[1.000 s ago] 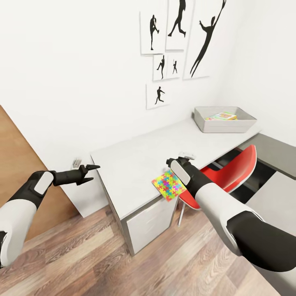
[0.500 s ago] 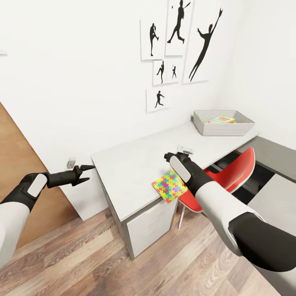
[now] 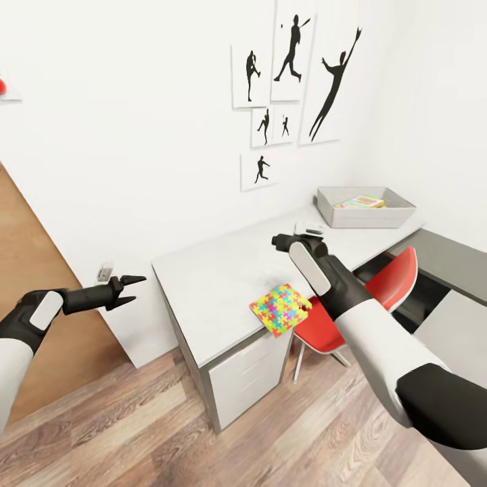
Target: Put all the toys in the child's room - the three board games (two on the bed and one on the table), the two jigsaw puzzles on the table, and the tennis ball on the table - inside the toy box on the table in the child's room.
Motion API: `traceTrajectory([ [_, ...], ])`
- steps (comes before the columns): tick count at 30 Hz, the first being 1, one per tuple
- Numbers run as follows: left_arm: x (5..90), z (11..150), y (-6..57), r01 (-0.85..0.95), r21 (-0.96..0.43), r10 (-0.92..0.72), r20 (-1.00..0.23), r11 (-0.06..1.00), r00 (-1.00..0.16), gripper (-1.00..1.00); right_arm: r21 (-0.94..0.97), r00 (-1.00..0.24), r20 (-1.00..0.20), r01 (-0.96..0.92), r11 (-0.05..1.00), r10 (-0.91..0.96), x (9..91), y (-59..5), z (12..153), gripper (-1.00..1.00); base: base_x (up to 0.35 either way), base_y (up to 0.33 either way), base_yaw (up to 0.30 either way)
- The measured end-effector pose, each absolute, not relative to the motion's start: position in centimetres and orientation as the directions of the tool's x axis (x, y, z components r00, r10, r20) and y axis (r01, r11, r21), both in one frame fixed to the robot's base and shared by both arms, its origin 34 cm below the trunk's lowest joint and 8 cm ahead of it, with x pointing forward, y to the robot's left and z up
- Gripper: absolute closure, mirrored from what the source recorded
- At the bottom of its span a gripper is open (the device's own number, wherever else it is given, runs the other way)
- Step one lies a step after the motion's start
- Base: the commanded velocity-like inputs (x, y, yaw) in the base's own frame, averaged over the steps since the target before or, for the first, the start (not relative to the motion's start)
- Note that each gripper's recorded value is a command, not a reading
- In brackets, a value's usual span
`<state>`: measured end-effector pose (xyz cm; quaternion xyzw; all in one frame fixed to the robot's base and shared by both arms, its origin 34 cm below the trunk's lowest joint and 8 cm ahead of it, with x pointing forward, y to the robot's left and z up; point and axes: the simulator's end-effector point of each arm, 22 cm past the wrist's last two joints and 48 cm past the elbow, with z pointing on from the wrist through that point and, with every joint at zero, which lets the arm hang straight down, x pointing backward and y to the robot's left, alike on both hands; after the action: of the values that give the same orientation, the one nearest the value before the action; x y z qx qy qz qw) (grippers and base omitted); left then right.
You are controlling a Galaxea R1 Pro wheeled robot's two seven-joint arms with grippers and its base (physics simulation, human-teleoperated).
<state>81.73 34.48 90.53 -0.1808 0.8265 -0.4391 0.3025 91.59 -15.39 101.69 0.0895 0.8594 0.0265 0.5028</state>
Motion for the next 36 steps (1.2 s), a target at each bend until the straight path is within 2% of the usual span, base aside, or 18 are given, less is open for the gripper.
traceTrajectory([
  [16, 80.2, 91.1, 37.9, -0.054, -0.815, -0.58, -0.362, 0.577, -0.73, -1.0, 0.236, -0.44, -0.865, 0.064, 0.97, 0.24, 85.0, -19.2, 107.4, -1.0, 0.0, 0.0, 0.0],
  [31, 78.1, 92.0, 39.0, -0.02, -0.838, -0.583, -0.363, 0.546, -0.727, -1.0, 0.287, -0.528, -0.794, 0.114, 0.951, 0.303, 80.3, -23.2, 103.8, -1.0, -0.033, 0.0, 0.0],
  [36, 76.3, 90.3, 39.6, -0.045, -0.835, -0.584, -0.343, 0.549, -0.736, -1.0, 0.438, -0.574, -0.707, 0.104, 0.893, 0.414, 78.6, -22.7, 101.4, -1.0, -0.018, 0.0, 0.0],
])
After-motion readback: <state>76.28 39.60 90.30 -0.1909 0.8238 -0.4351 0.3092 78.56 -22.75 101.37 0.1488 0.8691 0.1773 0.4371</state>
